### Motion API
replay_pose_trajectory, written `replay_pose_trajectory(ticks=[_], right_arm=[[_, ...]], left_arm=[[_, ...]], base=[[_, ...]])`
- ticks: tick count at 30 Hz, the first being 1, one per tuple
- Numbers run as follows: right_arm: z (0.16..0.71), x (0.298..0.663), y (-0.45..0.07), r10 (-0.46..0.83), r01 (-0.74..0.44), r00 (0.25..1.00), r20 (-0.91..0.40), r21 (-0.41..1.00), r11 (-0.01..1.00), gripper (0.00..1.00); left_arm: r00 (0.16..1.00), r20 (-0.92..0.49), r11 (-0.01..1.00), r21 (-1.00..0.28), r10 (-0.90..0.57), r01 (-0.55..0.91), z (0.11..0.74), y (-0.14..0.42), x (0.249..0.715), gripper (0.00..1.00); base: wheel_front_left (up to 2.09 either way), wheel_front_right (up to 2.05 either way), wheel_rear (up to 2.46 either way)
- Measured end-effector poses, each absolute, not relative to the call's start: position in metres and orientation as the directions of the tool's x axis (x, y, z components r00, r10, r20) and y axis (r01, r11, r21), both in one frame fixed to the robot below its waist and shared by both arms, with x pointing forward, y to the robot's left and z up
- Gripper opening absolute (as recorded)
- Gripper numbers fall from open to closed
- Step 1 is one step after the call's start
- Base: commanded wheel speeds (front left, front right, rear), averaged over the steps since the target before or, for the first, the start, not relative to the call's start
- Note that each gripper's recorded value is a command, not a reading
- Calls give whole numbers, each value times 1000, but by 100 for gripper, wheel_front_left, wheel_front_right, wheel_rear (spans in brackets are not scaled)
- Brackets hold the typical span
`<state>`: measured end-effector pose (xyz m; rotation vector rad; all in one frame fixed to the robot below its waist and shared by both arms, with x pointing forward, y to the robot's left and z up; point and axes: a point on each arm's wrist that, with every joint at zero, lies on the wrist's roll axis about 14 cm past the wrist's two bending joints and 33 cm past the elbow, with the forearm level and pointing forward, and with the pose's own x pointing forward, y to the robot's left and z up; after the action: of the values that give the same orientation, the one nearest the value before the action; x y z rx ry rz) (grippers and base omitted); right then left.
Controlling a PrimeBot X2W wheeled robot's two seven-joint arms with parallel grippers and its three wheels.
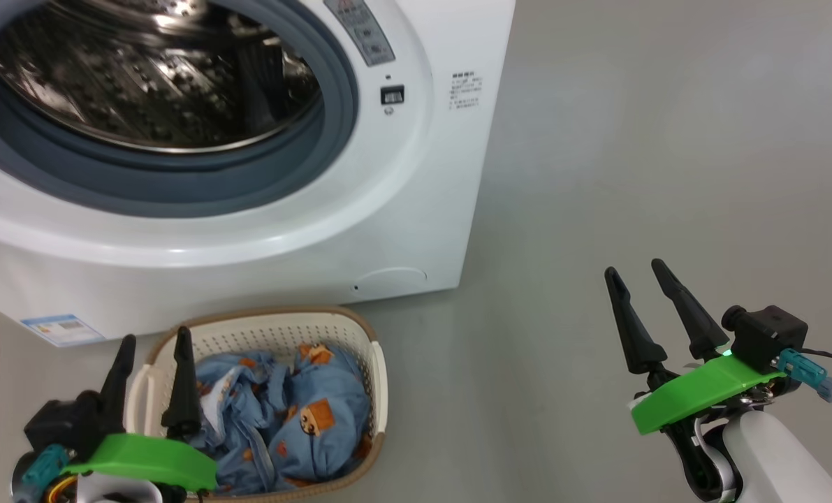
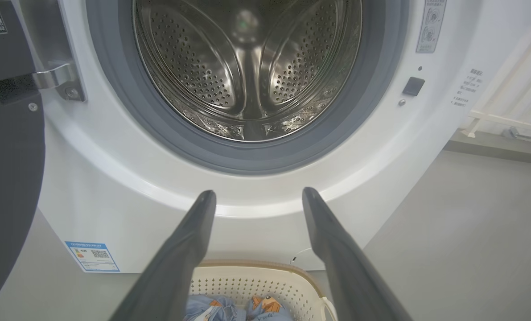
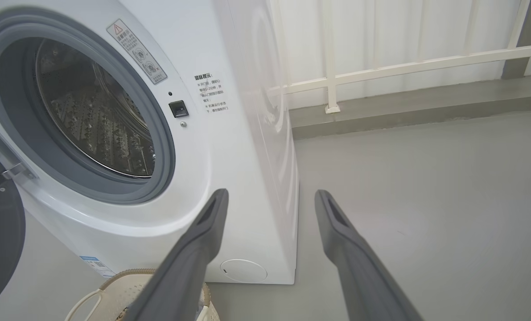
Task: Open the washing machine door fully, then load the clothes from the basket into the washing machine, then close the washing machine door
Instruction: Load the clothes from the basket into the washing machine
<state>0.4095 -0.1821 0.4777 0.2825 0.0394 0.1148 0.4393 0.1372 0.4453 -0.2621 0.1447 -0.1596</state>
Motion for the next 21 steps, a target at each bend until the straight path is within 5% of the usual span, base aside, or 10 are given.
replay_pose_trajectory(ticks=[21], right_arm=[[423,453,-178,93,-49,987,-129,314,948,100]], left_arm=[[852,-425,942,-268,-305,203,325,107,478,100]], base=[[0,0,0]])
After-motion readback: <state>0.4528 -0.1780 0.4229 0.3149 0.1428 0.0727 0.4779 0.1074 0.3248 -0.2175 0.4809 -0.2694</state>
